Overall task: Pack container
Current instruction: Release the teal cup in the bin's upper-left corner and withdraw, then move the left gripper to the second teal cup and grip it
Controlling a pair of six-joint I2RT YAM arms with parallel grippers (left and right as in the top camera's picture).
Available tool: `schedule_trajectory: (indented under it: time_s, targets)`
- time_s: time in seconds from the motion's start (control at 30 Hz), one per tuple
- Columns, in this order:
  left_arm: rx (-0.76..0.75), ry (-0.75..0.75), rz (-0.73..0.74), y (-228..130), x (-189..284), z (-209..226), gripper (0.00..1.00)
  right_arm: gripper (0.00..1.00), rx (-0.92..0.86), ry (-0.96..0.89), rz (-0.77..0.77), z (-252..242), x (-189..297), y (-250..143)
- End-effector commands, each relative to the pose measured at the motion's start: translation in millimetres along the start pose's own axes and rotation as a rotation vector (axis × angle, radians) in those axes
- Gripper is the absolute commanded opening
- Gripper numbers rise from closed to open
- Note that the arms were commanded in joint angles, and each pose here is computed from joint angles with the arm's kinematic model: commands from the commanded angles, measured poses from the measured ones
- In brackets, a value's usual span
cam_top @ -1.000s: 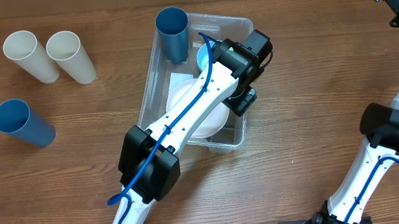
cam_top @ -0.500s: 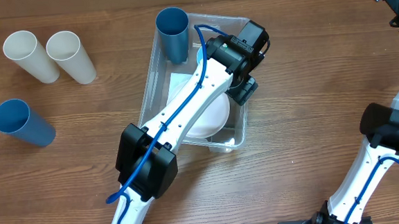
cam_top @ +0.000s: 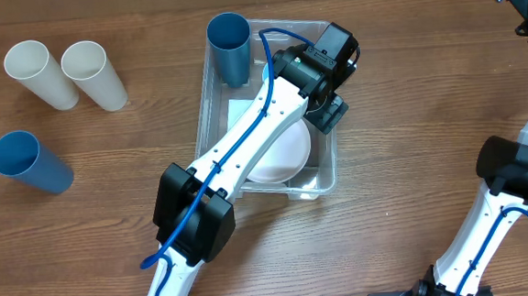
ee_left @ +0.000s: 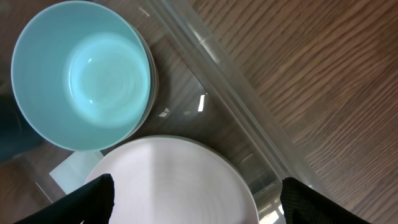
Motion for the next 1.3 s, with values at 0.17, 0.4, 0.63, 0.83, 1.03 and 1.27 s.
schedule_trajectory:
  time_s: [0.17,0.4,0.63,0.83,1.03,1.27]
  targets:
    - [-0.009,-0.051,-0.064,13,13,-8,0.89,1.0,-0.001,0.008,-0.013,2,5,1]
    - [-0.005,-0.056,-0.097,20,15,-9,0.91,1.0,-0.001,0.008,-0.013,2,5,1]
    - [0.041,0.045,-0.16,39,64,27,0.9,1.0,-0.001,0.008,-0.013,2,5,1]
    - [0.205,0.109,-0.267,53,135,97,0.85,1.0,-0.001,0.008,-0.013,2,5,1]
    - [0.514,0.21,-0.259,21,170,209,0.86,1.0,-0.001,0.008,-0.013,2,5,1]
    - [0.851,0.24,-0.099,-53,177,290,0.78,1.0,-0.001,0.008,-0.013,2,5,1]
Point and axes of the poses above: each gripper's point midway between its finger pads, its own x axis back along the fingers, its own z axis along the line the jaws close on, y = z × x, the point moved 2 cm from there along x, back along the fingers, and after that the axes turned 12 degrees about x, right-handed, at the moved point
